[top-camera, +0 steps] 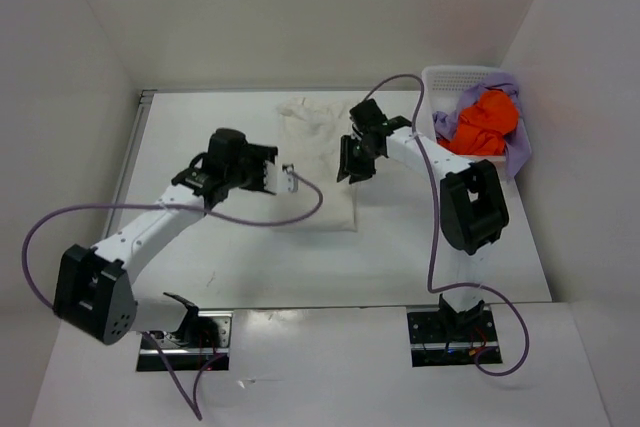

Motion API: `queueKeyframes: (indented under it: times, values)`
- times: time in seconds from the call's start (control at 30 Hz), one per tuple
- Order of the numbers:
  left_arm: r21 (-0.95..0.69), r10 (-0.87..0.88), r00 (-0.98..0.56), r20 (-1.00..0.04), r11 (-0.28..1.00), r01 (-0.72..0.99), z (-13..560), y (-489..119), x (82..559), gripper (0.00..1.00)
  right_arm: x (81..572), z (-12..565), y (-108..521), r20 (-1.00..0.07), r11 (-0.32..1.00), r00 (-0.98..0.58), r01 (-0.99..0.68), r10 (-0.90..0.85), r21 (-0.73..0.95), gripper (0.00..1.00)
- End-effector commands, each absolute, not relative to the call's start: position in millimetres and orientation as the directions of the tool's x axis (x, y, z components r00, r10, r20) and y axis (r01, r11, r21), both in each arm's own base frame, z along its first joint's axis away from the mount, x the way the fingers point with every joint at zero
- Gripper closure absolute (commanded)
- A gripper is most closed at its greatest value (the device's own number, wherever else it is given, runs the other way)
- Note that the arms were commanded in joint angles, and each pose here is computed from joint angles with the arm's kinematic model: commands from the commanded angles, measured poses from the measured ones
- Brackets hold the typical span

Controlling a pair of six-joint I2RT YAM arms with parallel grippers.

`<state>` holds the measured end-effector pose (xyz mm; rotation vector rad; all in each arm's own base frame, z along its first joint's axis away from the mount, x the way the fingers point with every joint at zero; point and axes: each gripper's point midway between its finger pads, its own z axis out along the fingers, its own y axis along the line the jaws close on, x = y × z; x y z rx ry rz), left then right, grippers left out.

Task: Fold and stack the t-shirts
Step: Fold the folded rectangular tshirt in 1/3 of the way, then grab one side of the 2/3 rectangular tshirt with both arms

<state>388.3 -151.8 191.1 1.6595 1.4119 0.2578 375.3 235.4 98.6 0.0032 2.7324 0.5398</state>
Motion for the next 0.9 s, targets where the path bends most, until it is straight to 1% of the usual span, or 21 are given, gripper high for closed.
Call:
queueKeyframes:
  times: [0.0,0.03,0.07,0.1,0.13,0.2,0.23,0.27,0.37,0.57,0.63,0.67,0.77,0.87]
  values:
    - [0.640,0.788,0.535,-0.305,-0.246,0.728,137,-178,298,0.31,359,99,223,-0.338,0.923,-0.936,-0.046,0.093,0.382,0.52]
    - [0.676,0.760,0.596,-0.259,-0.298,0.674,135,-182,290,0.31,343,87,219,-0.296,0.923,-0.950,-0.028,0.095,0.385,0.44]
    - [0.667,0.745,0.623,-0.237,-0.341,0.662,117,-178,271,0.30,335,83,220,-0.277,0.916,-0.955,-0.017,0.103,0.401,0.42]
    - [0.673,0.716,0.662,-0.221,-0.380,0.635,112,-188,261,0.29,328,80,220,-0.260,0.910,-0.960,-0.019,0.098,0.413,0.41]
    - [0.661,0.709,0.669,-0.223,-0.394,0.638,106,-189,256,0.29,315,70,223,-0.229,0.906,-0.968,-0.002,0.105,0.424,0.39]
    - [0.628,0.712,0.666,-0.223,-0.418,0.656,92,-189,256,0.28,306,62,226,-0.195,0.894,-0.974,0.014,0.113,0.448,0.37]
    - [0.618,0.701,0.682,-0.207,-0.447,0.647,87,-189,256,0.26,298,55,227,-0.176,0.893,-0.979,0.011,0.101,0.449,0.35]
    - [0.590,0.698,0.687,-0.202,-0.473,0.654,75,-189,256,0.25,297,53,229,-0.170,0.887,-0.979,0.023,0.114,0.462,0.31]
    - [0.592,0.676,0.715,-0.176,-0.507,0.626,60,-196,265,0.23,295,49,229,-0.159,0.884,-0.978,0.044,0.133,0.465,0.30]
    - [0.574,0.636,0.757,-0.150,-0.567,0.591,41,-202,271,0.23,291,40,231,-0.143,0.889,-0.982,0.045,0.122,0.456,0.29]
    - [0.540,0.631,0.760,-0.152,-0.592,0.599,24,-197,264,0.24,291,40,231,-0.143,0.889,-0.982,0.045,0.122,0.456,0.29]
    - [0.560,0.647,0.751,-0.133,-0.576,0.595,25,-196,274,0.24,291,40,231,-0.143,0.889,-0.982,0.045,0.122,0.456,0.29]
    - [0.573,0.667,0.732,-0.140,-0.548,0.609,21,-196,284,0.25,291,40,231,-0.143,0.889,-0.982,0.045,0.122,0.456,0.29]
    - [0.577,0.676,0.724,-0.136,-0.540,0.613,20,-198,289,0.29,284,36,227,-0.117,0.895,-0.986,0.057,0.121,0.443,0.29]
